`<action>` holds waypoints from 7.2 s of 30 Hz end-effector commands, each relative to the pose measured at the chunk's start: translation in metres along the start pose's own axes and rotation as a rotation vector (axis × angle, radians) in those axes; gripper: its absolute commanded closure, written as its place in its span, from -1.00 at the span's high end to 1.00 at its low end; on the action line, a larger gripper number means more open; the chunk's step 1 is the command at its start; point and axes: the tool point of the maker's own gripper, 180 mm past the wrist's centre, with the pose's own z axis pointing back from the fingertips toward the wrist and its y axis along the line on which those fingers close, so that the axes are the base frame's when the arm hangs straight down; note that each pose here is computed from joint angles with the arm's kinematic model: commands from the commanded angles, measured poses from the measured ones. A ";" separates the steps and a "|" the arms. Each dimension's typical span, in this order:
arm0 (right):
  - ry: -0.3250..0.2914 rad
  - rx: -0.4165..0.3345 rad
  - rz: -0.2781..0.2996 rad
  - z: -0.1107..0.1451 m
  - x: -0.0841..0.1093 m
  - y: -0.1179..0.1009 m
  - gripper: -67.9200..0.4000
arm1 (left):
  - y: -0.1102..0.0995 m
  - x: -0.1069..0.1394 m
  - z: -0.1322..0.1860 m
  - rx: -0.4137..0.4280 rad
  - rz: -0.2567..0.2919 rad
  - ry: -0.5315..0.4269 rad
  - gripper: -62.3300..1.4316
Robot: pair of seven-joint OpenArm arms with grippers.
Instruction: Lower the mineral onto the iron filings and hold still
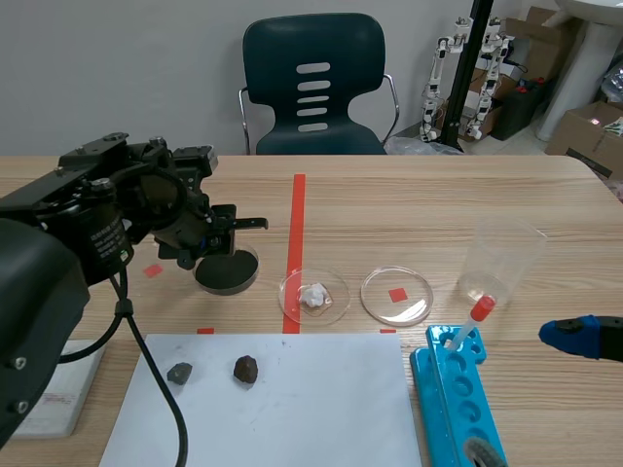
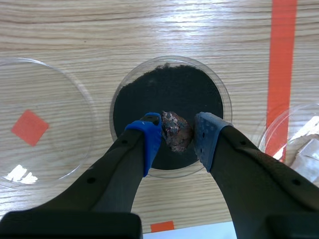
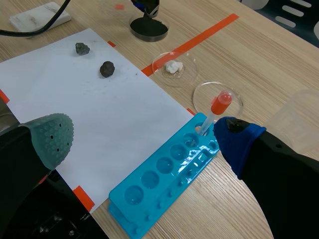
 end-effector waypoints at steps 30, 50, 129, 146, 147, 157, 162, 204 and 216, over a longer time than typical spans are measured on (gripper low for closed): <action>-0.024 -0.004 -0.001 -0.001 0.006 -0.001 0.73 | -0.009 0.000 -0.014 -0.002 0.004 0.001 -0.49; -0.024 -0.004 -0.001 -0.001 0.006 -0.001 0.73 | -0.009 0.000 -0.014 -0.002 0.005 0.003 -0.49; -0.024 -0.004 -0.001 -0.001 0.006 -0.001 0.73 | -0.070 -0.051 0.243 -0.363 -0.423 -0.725 -0.45; -0.024 -0.004 -0.001 -0.001 0.006 -0.001 0.73 | -0.070 -0.051 0.243 -0.364 -0.423 -0.725 -0.45; -0.024 -0.004 -0.001 -0.001 0.006 -0.001 0.73 | -0.070 -0.051 0.243 -0.364 -0.423 -0.725 -0.45; -0.024 -0.004 -0.001 -0.001 0.006 -0.001 0.73 | -0.070 -0.051 0.243 -0.364 -0.423 -0.725 -0.45; -0.024 -0.004 -0.001 -0.001 0.006 -0.001 0.73 | -0.070 -0.051 0.243 -0.364 -0.423 -0.725 -0.45; -0.024 -0.004 -0.001 -0.001 0.006 -0.001 0.73 | -0.070 -0.051 0.243 -0.363 -0.423 -0.725 -0.45; -0.024 -0.004 -0.001 -0.001 0.006 -0.001 0.73 | -0.070 -0.051 0.243 -0.363 -0.423 -0.725 -0.45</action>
